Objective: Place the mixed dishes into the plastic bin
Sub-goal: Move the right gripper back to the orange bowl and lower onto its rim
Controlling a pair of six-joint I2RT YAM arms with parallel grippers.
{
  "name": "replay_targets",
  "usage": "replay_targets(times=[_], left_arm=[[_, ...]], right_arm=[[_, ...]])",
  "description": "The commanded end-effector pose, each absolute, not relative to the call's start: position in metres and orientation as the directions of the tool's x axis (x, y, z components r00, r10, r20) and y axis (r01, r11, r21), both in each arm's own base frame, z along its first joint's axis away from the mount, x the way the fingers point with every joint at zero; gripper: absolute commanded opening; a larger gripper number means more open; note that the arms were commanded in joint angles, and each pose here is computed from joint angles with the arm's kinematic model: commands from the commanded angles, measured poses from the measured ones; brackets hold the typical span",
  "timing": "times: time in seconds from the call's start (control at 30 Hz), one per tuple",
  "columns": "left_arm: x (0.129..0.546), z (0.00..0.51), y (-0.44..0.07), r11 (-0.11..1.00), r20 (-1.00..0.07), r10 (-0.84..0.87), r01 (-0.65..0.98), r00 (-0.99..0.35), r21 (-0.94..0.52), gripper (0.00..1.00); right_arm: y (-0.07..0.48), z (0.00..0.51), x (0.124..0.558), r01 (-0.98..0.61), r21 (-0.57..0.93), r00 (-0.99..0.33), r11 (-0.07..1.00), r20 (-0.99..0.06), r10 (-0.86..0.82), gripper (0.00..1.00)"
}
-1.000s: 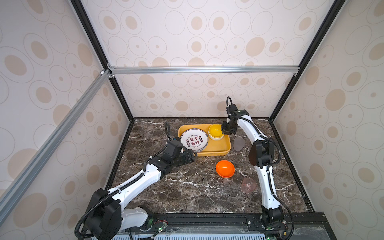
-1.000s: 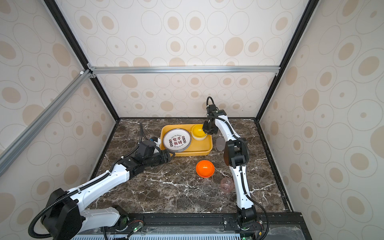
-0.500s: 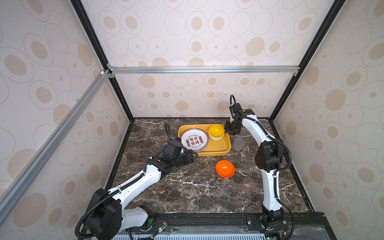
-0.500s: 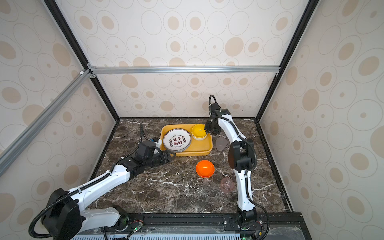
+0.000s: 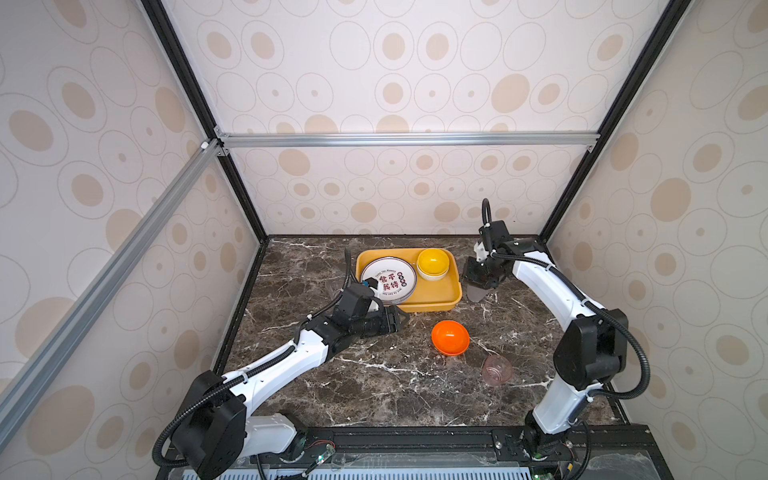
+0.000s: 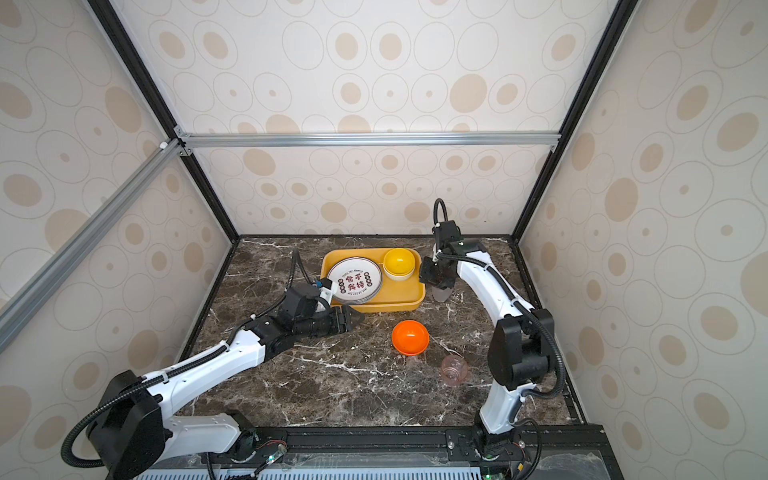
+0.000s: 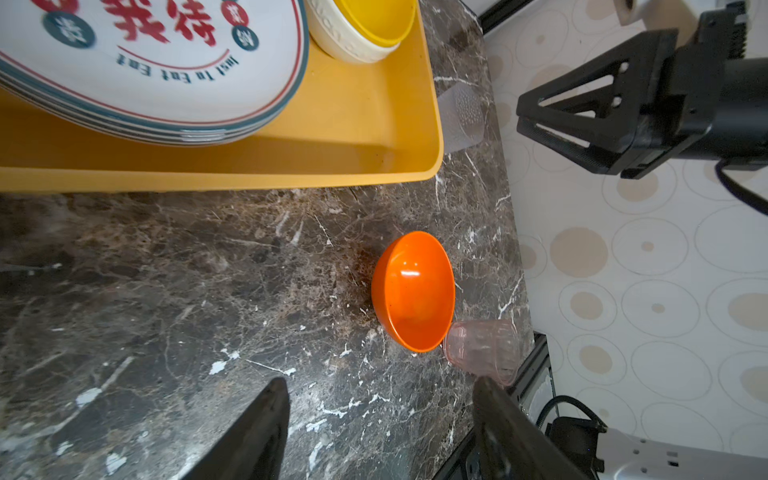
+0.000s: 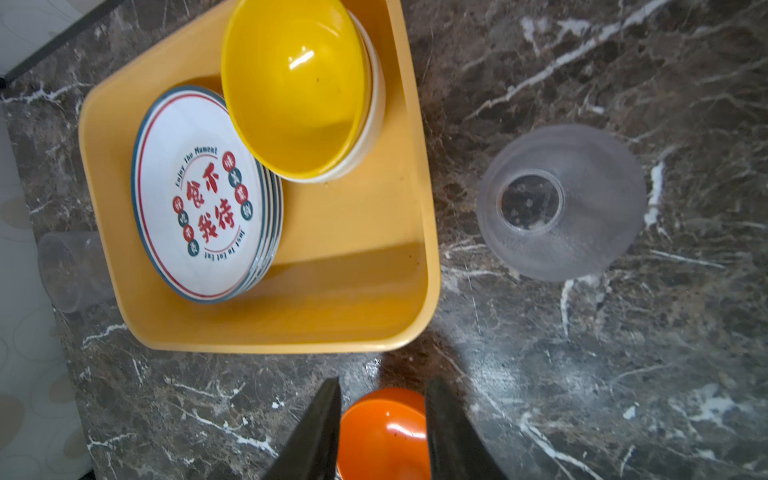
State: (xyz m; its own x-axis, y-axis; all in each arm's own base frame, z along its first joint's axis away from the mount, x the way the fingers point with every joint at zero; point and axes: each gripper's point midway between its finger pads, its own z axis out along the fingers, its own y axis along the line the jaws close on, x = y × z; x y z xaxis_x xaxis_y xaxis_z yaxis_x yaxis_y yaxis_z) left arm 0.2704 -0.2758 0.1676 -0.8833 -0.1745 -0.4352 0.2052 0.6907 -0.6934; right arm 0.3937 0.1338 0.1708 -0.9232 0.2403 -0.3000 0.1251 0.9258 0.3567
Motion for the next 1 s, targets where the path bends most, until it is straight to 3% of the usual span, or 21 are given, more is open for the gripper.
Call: replay_targets(times=[0.0, 0.43, 0.97], left_arm=[[0.271, 0.187, -0.294, 0.652, -0.482, -0.141, 0.285, -0.865, -0.703, 0.70], [0.252, 0.175, -0.326, 0.642, -0.486, -0.046, 0.347, -0.873, -0.684, 0.70], [0.245, 0.156, -0.338, 0.687, -0.490, 0.007, 0.361, -0.871, -0.630, 0.69]], right_arm=[[0.133, 0.178, 0.372, 0.070, 0.372, -0.926, 0.926, -0.321, 0.199, 0.37], [0.123, 0.136, 0.298, 0.089, 0.391, -0.959, 0.916, -0.215, 0.185, 0.39], [0.123, 0.081, 0.279, 0.171, 0.387, -0.970, 0.906, -0.097, 0.225, 0.37]])
